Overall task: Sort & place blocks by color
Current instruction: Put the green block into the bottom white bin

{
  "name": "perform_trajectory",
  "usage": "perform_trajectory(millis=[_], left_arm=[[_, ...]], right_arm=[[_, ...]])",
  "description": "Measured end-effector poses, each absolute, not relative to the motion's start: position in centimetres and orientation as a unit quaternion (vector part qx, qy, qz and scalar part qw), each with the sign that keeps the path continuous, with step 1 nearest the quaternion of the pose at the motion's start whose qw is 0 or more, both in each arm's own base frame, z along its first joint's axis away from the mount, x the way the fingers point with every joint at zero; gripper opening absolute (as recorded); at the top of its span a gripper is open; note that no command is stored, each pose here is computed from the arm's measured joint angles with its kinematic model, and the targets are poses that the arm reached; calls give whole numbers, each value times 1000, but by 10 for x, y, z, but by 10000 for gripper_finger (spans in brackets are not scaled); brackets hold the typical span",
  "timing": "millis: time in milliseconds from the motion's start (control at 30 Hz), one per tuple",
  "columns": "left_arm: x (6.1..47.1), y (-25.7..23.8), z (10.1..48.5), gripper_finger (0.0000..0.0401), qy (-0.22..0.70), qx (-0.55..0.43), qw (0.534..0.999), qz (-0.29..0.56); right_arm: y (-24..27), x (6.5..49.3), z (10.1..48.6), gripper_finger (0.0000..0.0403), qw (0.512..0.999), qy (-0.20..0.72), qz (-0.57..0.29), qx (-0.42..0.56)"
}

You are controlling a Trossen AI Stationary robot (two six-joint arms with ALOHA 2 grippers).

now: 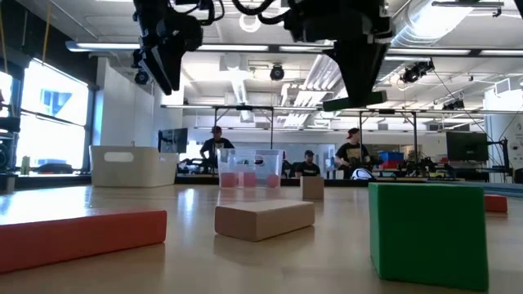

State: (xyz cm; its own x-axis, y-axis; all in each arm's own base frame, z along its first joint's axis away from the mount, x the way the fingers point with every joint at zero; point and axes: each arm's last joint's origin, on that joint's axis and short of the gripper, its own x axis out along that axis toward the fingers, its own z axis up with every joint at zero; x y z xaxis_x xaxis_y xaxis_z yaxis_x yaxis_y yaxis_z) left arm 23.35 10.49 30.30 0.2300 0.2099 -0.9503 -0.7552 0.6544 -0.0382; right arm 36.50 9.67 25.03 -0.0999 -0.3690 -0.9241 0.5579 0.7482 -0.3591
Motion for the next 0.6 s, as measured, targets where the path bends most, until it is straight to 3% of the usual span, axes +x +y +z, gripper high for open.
perform_trajectory(millis=[300,600], left_arm=[[252,57,304,133,501,-314,742,316],[278,14,313,133,415,-367,791,262]], right_arm=[[112,315,252,73,651,662,-361,86],[137,244,264,73,662,631,-374,153]])
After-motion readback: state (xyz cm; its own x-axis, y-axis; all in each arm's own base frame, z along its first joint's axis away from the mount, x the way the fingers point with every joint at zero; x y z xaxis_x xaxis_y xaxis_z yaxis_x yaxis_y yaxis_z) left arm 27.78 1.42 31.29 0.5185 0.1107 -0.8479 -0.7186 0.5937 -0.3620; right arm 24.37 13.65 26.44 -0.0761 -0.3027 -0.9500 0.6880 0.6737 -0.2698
